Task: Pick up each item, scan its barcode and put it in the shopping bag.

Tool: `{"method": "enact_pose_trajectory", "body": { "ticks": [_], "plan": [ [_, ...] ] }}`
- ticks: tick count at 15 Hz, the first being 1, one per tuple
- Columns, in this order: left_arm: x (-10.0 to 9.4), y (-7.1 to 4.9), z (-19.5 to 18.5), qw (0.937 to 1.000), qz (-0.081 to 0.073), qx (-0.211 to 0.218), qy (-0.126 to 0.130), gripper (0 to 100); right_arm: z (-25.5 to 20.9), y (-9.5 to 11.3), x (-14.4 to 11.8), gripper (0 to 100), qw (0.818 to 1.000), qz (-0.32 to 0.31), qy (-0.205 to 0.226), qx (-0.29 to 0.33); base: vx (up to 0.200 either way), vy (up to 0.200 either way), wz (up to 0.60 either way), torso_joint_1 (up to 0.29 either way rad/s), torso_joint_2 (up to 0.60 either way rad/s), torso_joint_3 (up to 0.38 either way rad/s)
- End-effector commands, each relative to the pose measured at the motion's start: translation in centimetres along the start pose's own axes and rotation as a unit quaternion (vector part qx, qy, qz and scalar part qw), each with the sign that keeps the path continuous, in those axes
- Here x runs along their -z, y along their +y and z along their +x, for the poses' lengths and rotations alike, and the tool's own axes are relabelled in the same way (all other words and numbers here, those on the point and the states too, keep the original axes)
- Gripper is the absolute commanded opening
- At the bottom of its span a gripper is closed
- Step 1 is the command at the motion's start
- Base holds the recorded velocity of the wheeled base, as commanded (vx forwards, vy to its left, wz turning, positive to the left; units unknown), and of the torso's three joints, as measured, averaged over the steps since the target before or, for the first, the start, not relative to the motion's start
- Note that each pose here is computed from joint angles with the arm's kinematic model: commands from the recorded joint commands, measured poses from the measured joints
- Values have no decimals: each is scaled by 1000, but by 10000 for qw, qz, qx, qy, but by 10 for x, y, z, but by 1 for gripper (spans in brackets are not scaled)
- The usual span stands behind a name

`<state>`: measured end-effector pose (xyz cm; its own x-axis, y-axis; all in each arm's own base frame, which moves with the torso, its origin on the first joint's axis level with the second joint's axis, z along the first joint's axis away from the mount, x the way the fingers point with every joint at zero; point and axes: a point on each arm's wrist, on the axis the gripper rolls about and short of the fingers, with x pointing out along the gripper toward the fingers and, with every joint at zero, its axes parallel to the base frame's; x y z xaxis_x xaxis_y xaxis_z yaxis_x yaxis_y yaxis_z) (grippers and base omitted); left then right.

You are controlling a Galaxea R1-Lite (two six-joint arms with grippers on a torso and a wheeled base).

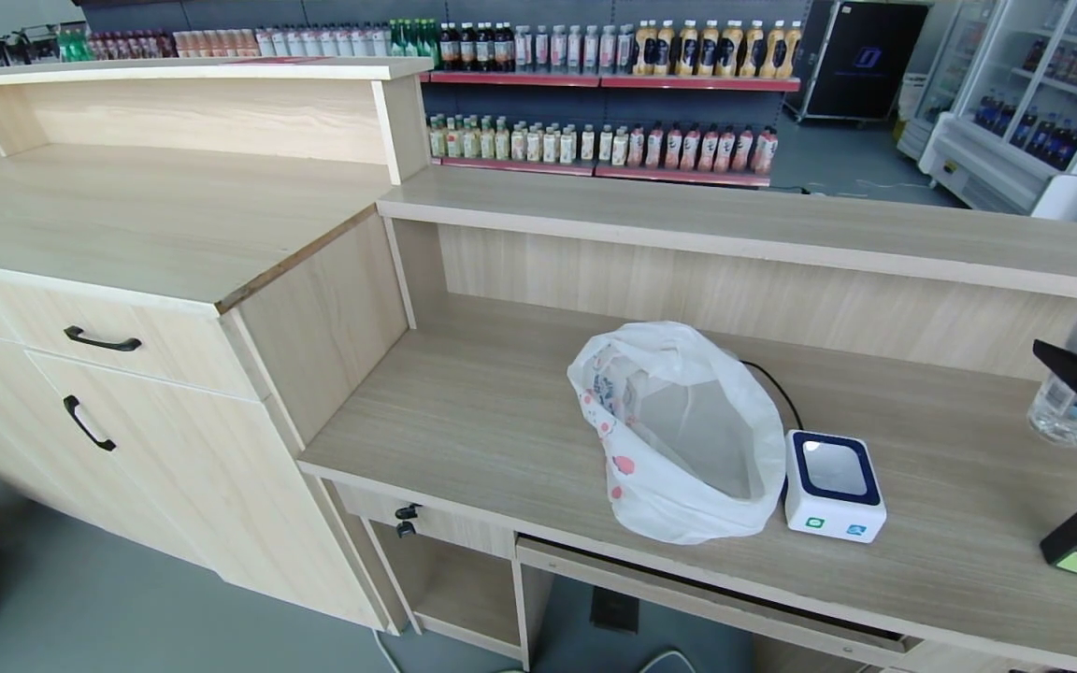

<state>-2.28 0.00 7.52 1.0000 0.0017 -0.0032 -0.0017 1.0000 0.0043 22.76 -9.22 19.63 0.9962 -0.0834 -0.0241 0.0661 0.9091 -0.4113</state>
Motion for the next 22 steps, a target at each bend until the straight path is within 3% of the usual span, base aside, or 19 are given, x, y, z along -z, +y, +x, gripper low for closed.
{"method": "enact_pose_trajectory", "body": {
  "ticks": [1,6,9,11,12,14,18,22],
  "plan": [
    [0,0,0,10000,2,1,-1,100,-13,-4,-10,0,9996,-78,-137,253,0,0,0,0,0,0],
    [0,0,0,10000,2,-7,-1,100,-12,-2,-13,0,9991,-129,-204,353,0,0,240,0,-1,0],
    [0,0,0,10000,2,1,-1,100,3,26,-24,0,9961,212,-357,778,0,0,600,4,1,4],
    [0,0,0,10000,2,1,-1,100,17,57,-25,0,9972,427,-328,516,0,0,600,2,7,2],
    [0,0,0,10000,2,-7,-1,100,20,63,-23,0,9976,498,-272,392,0,0,0,0,0,0],
    [0,0,0,10000,2,1,-1,100,40,91,-10,0,9971,756,-58,-97,0,0,0,0,0,0],
    [0,0,0,10000,2,1,-1,100,82,122,30,0,9896,1293,351,-516,0,0,0,0,0,0],
    [0,0,0,10000,2,1,-1,100,112,137,50,0,9860,1484,214,-723,0,0,0,0,0,0]
  ]
}}
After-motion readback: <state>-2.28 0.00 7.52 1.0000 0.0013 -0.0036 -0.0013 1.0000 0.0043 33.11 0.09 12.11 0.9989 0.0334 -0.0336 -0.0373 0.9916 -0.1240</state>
